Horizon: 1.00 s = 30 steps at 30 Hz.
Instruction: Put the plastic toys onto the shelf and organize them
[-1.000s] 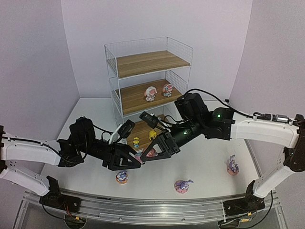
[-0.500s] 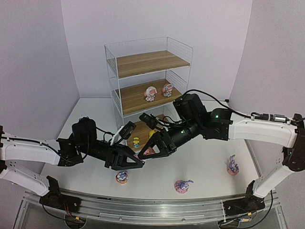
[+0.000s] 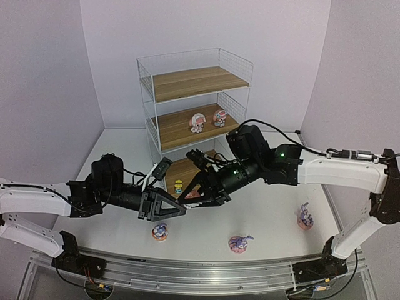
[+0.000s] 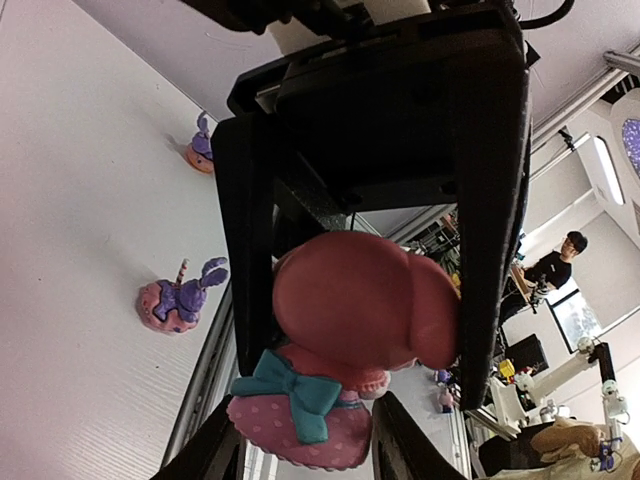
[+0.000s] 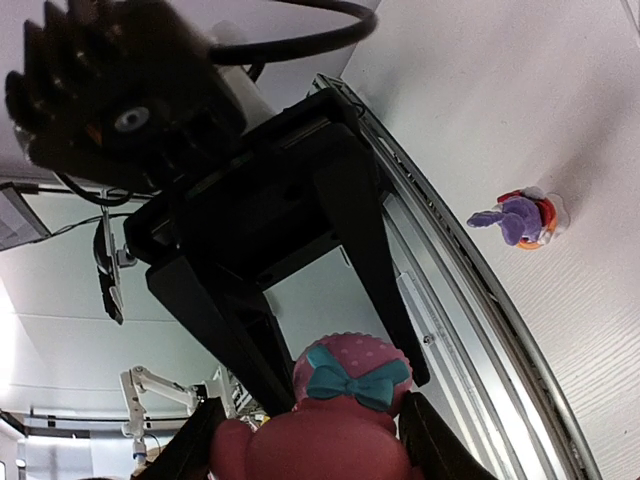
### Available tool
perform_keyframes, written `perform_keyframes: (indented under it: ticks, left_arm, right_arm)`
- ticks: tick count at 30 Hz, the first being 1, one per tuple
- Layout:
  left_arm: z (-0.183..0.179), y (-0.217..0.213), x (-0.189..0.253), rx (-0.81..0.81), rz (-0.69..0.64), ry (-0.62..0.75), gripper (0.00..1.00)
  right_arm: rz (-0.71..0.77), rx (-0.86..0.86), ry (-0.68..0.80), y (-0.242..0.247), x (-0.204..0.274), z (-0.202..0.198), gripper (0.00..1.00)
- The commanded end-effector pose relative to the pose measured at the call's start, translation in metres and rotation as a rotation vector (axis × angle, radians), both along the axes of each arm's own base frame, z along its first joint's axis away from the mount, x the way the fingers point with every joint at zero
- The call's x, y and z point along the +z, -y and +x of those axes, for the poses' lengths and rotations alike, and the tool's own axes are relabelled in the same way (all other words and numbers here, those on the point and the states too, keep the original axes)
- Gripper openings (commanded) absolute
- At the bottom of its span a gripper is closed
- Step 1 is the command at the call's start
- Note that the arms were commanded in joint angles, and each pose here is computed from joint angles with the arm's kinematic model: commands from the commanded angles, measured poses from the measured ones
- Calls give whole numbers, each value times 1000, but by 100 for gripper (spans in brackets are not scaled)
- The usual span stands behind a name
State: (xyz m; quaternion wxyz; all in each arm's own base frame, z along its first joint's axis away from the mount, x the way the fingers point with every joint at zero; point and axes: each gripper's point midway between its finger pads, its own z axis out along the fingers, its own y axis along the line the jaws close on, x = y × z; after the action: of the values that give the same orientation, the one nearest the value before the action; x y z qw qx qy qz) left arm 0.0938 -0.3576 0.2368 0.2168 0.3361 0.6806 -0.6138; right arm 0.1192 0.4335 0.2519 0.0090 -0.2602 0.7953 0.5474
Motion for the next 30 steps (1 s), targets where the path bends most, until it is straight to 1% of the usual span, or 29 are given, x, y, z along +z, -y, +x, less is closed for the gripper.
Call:
perform_keyframes:
  ticks: [1,7,13,15,18,19,20,21,24,27,28,30]
  left_arm:
    - [9,-1,59,56,-140,175,42]
    - [3,0,61,10,-161,210,41]
    - [4,0,67,20,-201,247,41]
    - [3,-2,73,24,-224,264,47]
    - [6,-3,78,46,-235,283,65]
    - [9,-3,79,63,-231,287,70]
    - [11,-3,78,74,-224,290,73]
    - [12,-3,78,78,-219,293,74]
    - [11,-1,75,65,-213,291,72]
    - [12,-1,70,70,-194,288,73]
    - [10,-1,70,59,-200,290,74]
    - [3,-5,75,30,-225,295,79]
  right_arm:
    - [-82,-111,-106,5,-12,9,20]
    - [-90,-134,-161,-1,-10,12,20]
    - [-112,-123,-243,-4,-16,7,20]
    - [-118,-124,-261,-4,-17,6,20]
    - [-125,-131,-283,-5,-18,6,20]
    - [-125,-132,-288,-5,-17,6,20]
    - [-124,-137,-286,-5,-16,7,20]
    - [-122,-142,-284,-5,-15,7,20]
    - [-104,-146,-271,-6,-9,9,20]
    - [-88,-125,-265,-6,-4,6,19]
    - [-75,-107,-250,-5,-1,4,17]
    - [-35,-52,-197,-3,8,-1,11]
